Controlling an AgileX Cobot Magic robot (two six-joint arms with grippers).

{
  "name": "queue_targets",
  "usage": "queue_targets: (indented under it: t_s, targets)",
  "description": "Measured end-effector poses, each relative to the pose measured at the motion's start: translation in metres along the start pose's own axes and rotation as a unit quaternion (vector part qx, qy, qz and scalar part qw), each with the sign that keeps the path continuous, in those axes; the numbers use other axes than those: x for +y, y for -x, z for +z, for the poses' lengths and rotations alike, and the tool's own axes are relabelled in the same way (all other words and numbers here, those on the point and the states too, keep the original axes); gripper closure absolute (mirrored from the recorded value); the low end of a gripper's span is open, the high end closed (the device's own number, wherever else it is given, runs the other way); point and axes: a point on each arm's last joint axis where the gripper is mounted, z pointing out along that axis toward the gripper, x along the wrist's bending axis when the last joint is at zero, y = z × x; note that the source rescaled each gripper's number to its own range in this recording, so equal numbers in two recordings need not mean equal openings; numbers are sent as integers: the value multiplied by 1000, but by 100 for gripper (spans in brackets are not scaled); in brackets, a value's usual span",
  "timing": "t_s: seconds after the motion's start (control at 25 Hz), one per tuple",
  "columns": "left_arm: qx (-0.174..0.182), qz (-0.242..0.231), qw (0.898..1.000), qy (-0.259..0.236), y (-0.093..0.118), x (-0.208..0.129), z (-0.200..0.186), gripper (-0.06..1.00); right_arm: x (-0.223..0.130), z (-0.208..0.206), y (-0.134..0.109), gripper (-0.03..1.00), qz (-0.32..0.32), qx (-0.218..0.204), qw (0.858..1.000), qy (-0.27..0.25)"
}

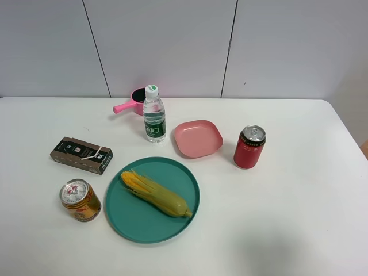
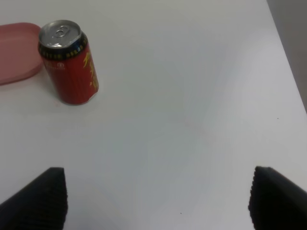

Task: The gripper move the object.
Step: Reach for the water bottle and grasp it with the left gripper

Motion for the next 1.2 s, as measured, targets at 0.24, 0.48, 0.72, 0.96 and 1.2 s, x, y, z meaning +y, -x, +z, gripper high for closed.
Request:
queue_targets:
  t_s: [0.24,0.48,0.72,0.96,1.2]
  targets:
    - [-43,125,989,-64,19,43,55,1,0,0,0,-3,0,0,1000,0]
    - [-114,177,975,-72,47,60,133,-6,0,0,0,-3,0,0,1000,0]
    - [-169,160,970,-76,73,49,197,-6,0,0,0,-3,0,0,1000,0]
    - [-256,235,931,-114,129,9,242,-6,0,0,0,-3,0,0,1000,0]
    - [-272,283,911,-126,175,-33,271,-6,0,0,0,-3,0,0,1000,0]
